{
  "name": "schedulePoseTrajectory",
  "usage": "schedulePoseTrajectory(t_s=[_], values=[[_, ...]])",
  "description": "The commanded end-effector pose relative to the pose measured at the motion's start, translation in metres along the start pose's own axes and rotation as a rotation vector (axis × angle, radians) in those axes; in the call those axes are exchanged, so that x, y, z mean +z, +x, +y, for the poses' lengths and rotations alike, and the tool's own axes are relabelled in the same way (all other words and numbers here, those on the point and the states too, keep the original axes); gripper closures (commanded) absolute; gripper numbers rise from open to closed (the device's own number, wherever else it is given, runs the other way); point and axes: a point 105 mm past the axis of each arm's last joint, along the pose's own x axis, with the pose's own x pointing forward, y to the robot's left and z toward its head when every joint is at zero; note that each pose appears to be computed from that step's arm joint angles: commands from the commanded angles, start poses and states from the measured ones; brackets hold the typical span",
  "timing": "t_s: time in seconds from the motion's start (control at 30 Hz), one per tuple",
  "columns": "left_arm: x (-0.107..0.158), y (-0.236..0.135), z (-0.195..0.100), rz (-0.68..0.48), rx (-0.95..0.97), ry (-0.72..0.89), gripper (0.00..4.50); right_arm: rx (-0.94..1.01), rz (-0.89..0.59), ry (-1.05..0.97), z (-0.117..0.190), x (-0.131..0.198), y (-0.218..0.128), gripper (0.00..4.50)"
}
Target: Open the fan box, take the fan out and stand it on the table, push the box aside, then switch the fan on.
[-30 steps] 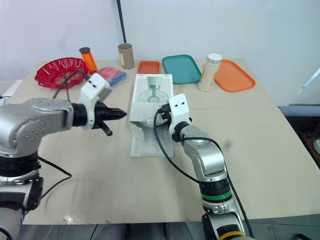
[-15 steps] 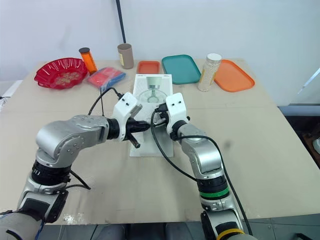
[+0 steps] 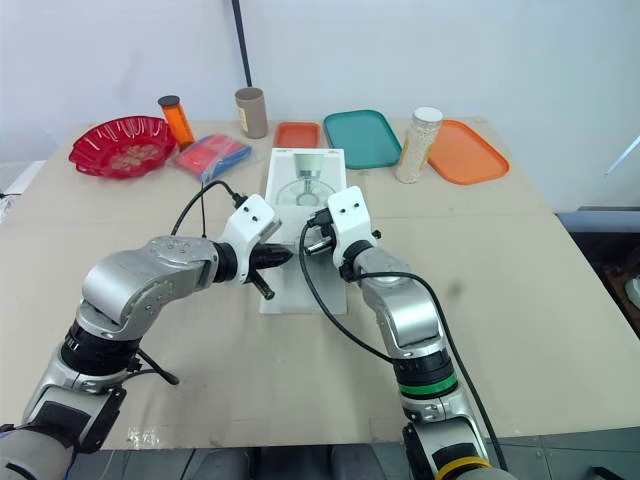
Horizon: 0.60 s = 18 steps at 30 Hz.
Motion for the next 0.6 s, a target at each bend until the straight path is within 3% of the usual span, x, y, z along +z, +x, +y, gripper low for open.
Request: schedulePoseTrajectory(t_s=[0.03, 0.37, 0.6], values=[[0.002, -0.009, 0.0, -0.012, 0.002, 0.017, 4.5, 0.005, 0.033, 0.009, 0.001, -0.009, 0.001, 4.47], [-0.016, -0.031, 0.022, 0.049, 0.074, -0.017, 4.5, 0.009, 0.045, 0.016, 0.003, -0.012, 0.0, 4.47], [-0.024, -0.025, 0.04, 0.055, 0.144, -0.067, 4.5, 0.009, 0.042, -0.039, 0.004, -0.012, 0.0, 4.47]])
